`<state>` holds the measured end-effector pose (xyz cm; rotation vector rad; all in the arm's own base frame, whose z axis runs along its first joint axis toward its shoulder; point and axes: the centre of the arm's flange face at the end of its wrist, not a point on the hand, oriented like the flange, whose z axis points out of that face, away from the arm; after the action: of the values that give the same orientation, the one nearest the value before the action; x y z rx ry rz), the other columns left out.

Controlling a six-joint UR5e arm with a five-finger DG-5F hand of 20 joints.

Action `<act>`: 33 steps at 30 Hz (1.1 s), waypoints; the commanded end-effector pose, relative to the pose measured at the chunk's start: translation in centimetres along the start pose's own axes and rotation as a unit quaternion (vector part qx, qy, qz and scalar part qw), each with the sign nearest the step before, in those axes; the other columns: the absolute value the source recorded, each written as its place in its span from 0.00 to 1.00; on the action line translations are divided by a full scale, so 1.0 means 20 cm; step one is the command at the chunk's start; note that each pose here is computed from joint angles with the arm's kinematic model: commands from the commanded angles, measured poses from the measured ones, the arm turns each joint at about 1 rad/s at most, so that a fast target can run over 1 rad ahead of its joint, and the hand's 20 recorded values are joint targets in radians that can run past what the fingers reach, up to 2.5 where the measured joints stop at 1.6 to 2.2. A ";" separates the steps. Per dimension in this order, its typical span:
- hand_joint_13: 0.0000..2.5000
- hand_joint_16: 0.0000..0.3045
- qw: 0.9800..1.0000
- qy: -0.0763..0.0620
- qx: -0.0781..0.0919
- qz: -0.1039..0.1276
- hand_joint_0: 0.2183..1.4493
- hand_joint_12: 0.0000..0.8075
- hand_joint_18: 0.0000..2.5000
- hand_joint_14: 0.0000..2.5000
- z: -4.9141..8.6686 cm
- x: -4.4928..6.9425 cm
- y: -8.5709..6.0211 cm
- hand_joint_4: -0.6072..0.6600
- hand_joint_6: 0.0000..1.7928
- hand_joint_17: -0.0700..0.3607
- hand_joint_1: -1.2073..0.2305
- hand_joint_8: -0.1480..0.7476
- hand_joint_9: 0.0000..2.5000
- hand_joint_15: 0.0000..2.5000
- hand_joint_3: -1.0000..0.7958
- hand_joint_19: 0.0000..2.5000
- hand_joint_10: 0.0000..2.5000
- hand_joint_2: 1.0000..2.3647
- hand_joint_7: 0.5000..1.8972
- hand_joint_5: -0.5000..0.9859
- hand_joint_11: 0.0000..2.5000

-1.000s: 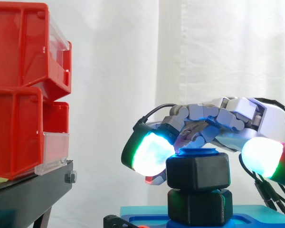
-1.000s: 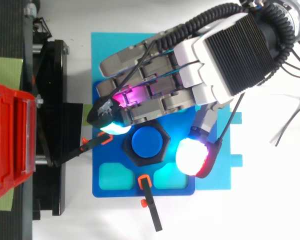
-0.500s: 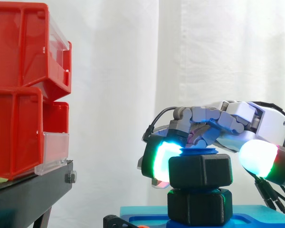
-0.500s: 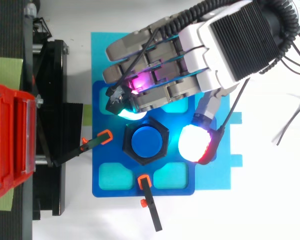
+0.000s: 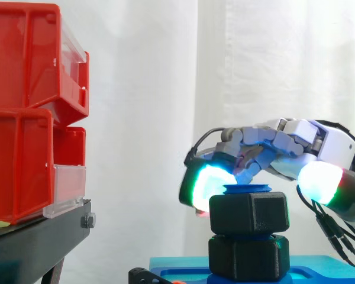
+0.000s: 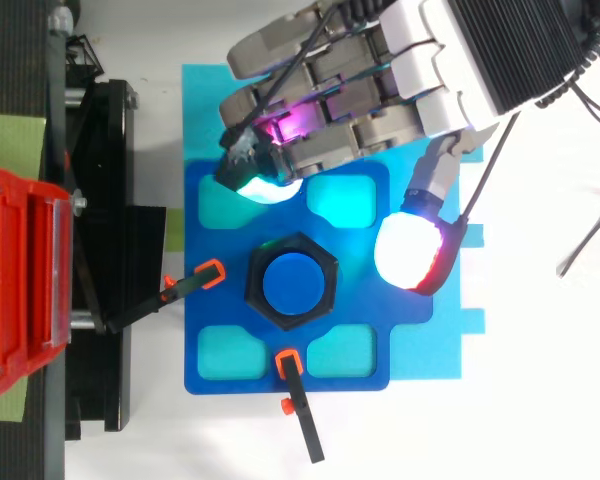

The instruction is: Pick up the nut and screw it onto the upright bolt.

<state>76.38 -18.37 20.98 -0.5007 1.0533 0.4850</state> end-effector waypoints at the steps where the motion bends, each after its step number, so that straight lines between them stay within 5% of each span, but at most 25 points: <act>1: 0.32 0.08 1.000 -0.005 -0.007 0.000 0.22 0.24 0.24 0.00 0.02 -0.03 -0.02 0.64 0.28 0.29 0.72 0.42 0.39 0.00 0.28 0.07 0.00 0.00 0.22 0.29 0.00; 6: 0.30 0.08 1.000 -0.013 -0.018 -0.006 0.21 0.24 0.22 0.00 0.09 -0.07 -0.03 0.64 0.28 0.29 0.72 0.40 0.37 0.00 0.28 0.06 0.00 0.00 0.14 0.28 0.00; 13: 0.29 0.09 1.000 -0.017 -0.019 -0.003 0.21 0.24 0.20 0.00 0.15 -0.05 0.01 0.62 0.28 0.30 0.73 0.39 0.35 0.00 0.28 0.06 0.00 0.00 0.09 0.27 0.00; 23: 0.28 0.09 1.000 -0.014 0.001 0.023 0.21 0.24 0.19 0.00 0.19 0.17 0.10 0.63 0.28 0.30 0.73 0.39 0.34 0.00 0.28 0.05 0.00 0.00 0.10 0.27 0.00; 33: 0.29 0.09 1.000 -0.014 -0.003 0.026 0.21 0.25 0.20 0.00 0.21 0.18 0.12 0.63 0.28 0.30 0.73 0.40 0.36 0.00 0.28 0.06 0.00 0.00 0.20 0.29 0.00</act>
<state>79.39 -13.47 19.18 -0.4704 1.0364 0.5379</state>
